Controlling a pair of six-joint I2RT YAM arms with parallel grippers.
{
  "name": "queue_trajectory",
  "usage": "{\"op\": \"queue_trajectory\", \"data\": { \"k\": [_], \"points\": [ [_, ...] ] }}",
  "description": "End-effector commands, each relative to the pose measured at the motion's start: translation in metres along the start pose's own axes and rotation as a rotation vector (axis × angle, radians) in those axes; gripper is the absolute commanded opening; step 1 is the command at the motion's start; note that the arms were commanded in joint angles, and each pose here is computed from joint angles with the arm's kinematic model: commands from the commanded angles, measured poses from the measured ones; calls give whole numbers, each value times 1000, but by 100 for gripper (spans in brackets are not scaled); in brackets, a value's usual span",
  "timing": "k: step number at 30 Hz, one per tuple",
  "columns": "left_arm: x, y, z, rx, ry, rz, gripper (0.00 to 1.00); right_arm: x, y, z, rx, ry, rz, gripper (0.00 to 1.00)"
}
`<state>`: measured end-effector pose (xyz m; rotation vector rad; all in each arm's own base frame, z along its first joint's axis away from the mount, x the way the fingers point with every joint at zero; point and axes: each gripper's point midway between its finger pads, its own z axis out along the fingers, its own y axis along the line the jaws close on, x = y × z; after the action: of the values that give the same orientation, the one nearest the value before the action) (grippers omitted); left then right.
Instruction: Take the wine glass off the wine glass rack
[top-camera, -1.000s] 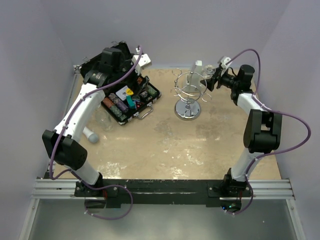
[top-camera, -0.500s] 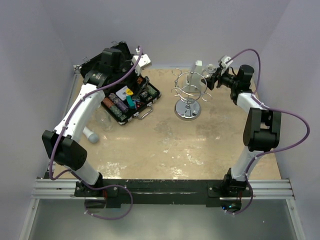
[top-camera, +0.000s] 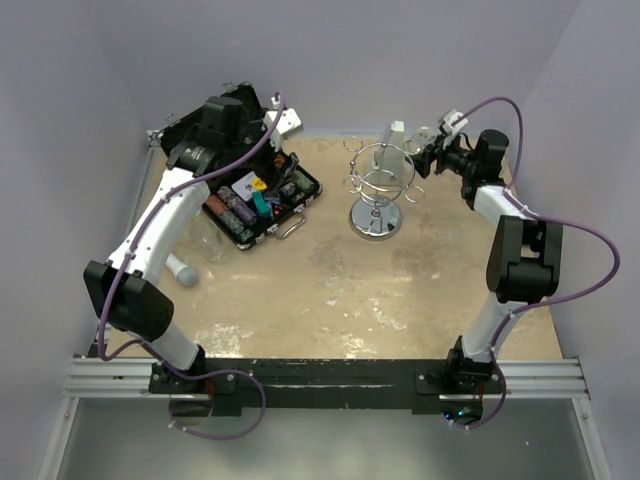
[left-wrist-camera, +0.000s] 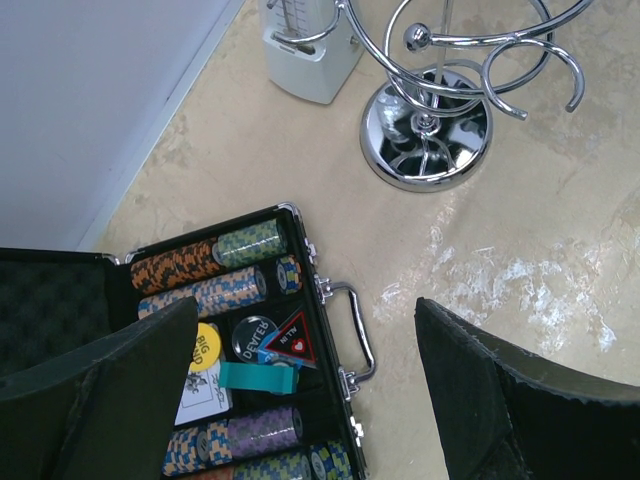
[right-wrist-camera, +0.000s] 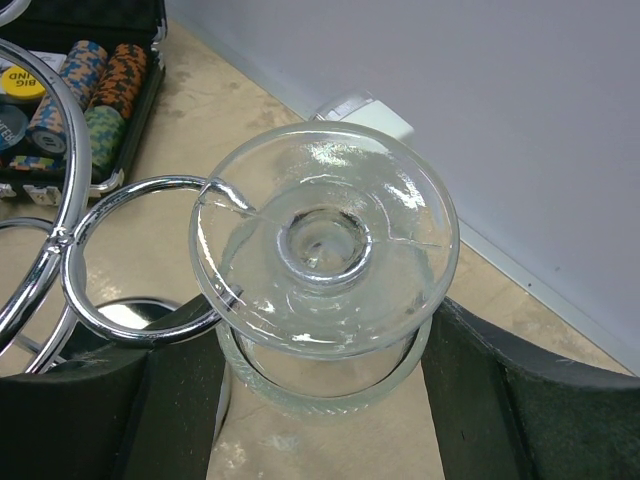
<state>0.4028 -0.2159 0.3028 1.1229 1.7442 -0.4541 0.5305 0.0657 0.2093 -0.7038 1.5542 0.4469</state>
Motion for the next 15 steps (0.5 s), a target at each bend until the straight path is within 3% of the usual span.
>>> {"op": "queue_trajectory", "data": {
  "k": [1,15],
  "points": [
    [-19,-2,-13,-17,-67,33,94,-44,-10,-8,47,-75,-119,40],
    [-20,-6,-14,-12,-91,29,94,-45,-25,-26,151,-42,-109,39]
  ]
}}
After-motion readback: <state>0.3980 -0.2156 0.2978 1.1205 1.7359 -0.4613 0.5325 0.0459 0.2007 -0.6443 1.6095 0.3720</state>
